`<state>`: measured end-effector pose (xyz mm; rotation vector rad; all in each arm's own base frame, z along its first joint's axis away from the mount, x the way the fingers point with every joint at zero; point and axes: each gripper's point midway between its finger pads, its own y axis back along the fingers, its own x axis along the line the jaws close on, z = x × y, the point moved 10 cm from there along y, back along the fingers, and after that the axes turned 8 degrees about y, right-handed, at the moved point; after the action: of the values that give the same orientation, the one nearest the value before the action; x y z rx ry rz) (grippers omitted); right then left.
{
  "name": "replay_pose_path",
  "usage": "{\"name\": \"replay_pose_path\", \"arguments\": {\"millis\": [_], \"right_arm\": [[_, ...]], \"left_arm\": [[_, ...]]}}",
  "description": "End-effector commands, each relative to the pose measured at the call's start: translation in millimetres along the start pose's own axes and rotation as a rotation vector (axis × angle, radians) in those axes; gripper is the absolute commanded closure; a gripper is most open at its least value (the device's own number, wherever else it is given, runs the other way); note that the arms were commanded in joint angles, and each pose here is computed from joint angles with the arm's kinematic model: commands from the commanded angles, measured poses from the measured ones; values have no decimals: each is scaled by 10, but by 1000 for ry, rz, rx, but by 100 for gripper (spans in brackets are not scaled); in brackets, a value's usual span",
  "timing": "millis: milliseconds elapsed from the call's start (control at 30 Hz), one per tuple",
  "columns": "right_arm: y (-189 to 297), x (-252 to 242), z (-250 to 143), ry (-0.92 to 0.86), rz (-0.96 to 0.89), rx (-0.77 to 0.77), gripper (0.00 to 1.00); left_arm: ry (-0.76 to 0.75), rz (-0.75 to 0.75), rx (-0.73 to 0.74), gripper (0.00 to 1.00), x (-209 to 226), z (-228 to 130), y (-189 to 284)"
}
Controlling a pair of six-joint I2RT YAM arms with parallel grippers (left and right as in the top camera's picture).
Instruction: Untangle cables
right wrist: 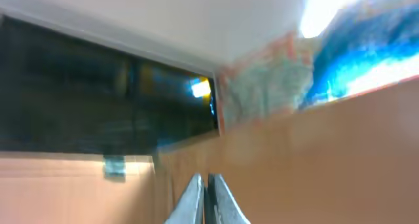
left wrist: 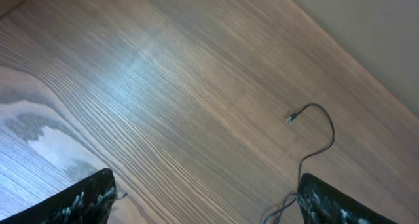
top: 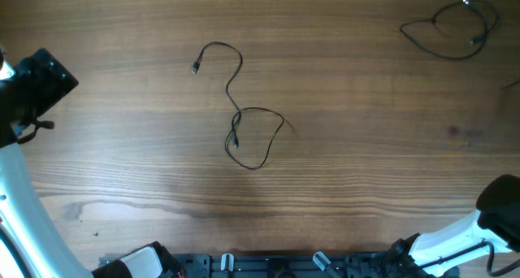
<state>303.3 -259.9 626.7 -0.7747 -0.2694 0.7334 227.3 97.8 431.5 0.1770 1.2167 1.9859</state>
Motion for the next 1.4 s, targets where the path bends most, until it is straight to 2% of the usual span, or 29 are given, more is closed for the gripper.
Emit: {"name": "replay_pose_path", "arguments": {"millis": [0, 67, 100, 133, 167, 267, 300, 367, 467, 500, 533, 600, 733, 800, 900, 967, 1033, 1167, 1200, 1300, 1367], "right_arm": [[30, 32, 361, 34, 47, -244, 96], [79, 14, 524, 51, 29, -359, 96], [57, 13, 461, 53, 34, -315, 96], [2, -1, 226, 63, 49, -155, 96], [-6, 6, -192, 38, 77, 122, 96], [285, 67, -1209, -153, 63, 699, 96], [368, 79, -1410, -174, 49, 795, 96], [609, 0, -2010, -388, -99, 1030, 96], [775, -55, -2333, -806, -164, 1186, 96], [810, -19, -2463, -1018, -159, 1239, 96], [787, 33, -2561, -1136, -125, 1241, 96], [769, 80, -2686, -1224, -121, 1233, 96], [866, 58, -2916, -1058, -138, 1244, 96], [993, -23, -3073, -912, -241, 1278, 96], [1001, -128, -3245, -592, -215, 1230, 96], [942, -188, -3241, -328, -125, 1181, 96], [1042, -221, -3451, -96, -115, 1220, 96], [1524, -144, -4178, -137, -104, 1410, 96], [1594, -116, -4255, -171, -101, 1438, 95], [1946, 157, -4573, -442, -47, 1591, 95], [2067, 343, -4633, -519, -28, 1653, 96]], "left_arm": [[-13, -13, 5, 9, -3, 3, 15], [-17, -4, 21, 1, 3, -10, -2], [-41, 1, 34, 1, 8, -20, -20], [-54, 5, 44, 1, 10, -25, -34], [-63, 10, 54, 2, 12, -29, -51], [-65, 30, 97, 4, 30, -64, -88], [-65, 31, 101, 4, 32, -67, -90], [-65, 31, 101, 5, 32, -67, -90], [-65, 34, 108, 8, 37, -78, -89], [-64, 36, 112, 8, 40, -83, -88], [-64, 36, 112, 9, 39, -83, -88], [-64, 37, 115, 11, 41, -87, -88], [-63, 21, 134, 11, 34, -108, -86], [-63, 21, 134, 12, 34, -109, -85], [-62, 22, 137, 12, 36, -113, -85], [-62, 20, 140, 14, 35, -116, -84], [-59, -27, 163, 14, 2, -134, -82], [-55, -53, 188, 14, -13, -160, -77], [-55, -52, 192, 14, -10, -166, -76], [-54, -70, 197, 15, -26, -169, -74], [-55, -70, 197, 15, -26, -169, -74]]}}
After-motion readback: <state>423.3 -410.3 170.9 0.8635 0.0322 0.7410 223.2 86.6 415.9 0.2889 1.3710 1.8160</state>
